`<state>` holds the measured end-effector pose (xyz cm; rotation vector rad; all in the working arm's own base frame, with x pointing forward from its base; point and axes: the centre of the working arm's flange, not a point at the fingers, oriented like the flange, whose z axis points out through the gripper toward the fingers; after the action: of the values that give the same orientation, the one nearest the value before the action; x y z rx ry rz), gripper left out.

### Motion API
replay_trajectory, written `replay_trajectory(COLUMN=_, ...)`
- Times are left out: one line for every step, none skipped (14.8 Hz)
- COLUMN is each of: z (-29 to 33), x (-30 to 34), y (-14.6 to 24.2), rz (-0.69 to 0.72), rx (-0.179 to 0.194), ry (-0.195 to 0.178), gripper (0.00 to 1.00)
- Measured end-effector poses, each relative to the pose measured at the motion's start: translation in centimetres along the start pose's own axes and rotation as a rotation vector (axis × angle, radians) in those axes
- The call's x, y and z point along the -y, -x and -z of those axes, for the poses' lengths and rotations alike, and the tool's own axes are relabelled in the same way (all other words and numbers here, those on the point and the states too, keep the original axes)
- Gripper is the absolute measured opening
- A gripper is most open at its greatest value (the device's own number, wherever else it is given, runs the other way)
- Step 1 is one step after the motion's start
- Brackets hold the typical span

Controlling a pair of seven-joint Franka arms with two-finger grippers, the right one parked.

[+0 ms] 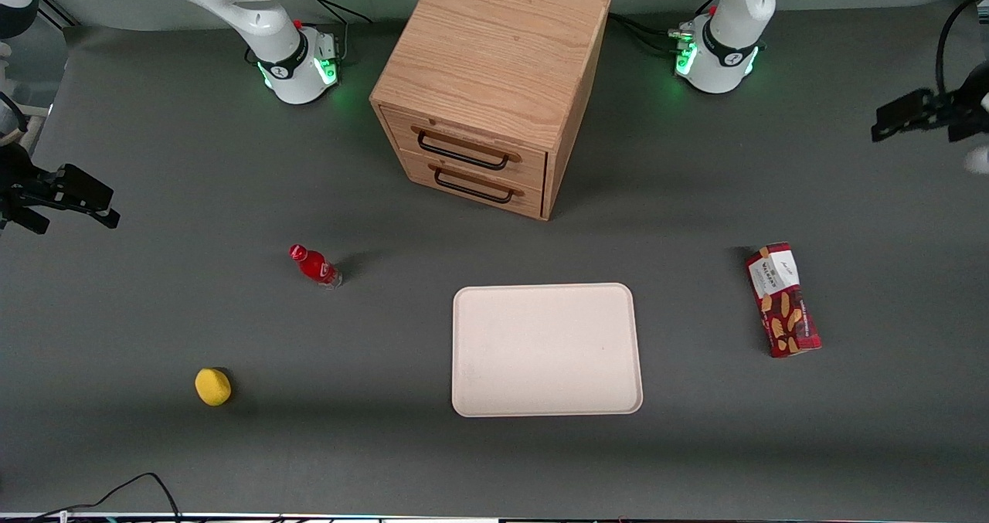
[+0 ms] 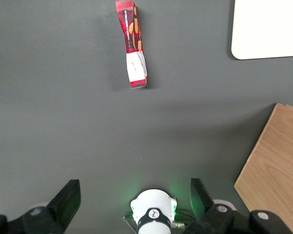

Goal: Place red cookie box on tray
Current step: 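Move the left gripper down over the red plaid shortbread box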

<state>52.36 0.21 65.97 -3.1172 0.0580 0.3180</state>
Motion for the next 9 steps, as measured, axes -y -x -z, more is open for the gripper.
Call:
replay_trajectory(z=0.1, x=-0.1, y=-0.1, rz=-0.002, rx=0.001, ry=-0.001, gripper=1.00)
replay_trajectory(z=0.0, x=-0.2, y=-0.3, rz=-0.004, rx=0.005, ry=-0.001, gripper=1.00)
replay_trajectory(z=-0.2, x=-0.2, y=-0.5, rz=-0.004, rx=0.009, ry=-0.001, gripper=1.00)
replay_trajectory(z=-0.4, x=-0.2, y=-0.7, rz=-0.004, rx=0.013, ry=-0.002, gripper=1.00)
replay_trajectory(z=-0.8, x=-0.2, y=-1.0, rz=-0.003, rx=0.021, ry=-0.002, gripper=1.00)
replay_trajectory(z=-1.5, x=-0.1, y=-1.6, rz=-0.001, rx=0.029, ry=-0.003, gripper=1.00)
replay_trajectory(z=-3.0, x=0.2, y=-2.8, rz=0.002, rx=0.027, ry=-0.004, gripper=1.00)
replay_trajectory(z=-5.4, x=0.4, y=-4.6, rz=0.006, rx=0.011, ry=-0.005, gripper=1.00)
replay_trajectory(z=-8.5, x=0.7, y=-6.6, rz=0.007, rx=-0.010, ry=-0.007, gripper=1.00)
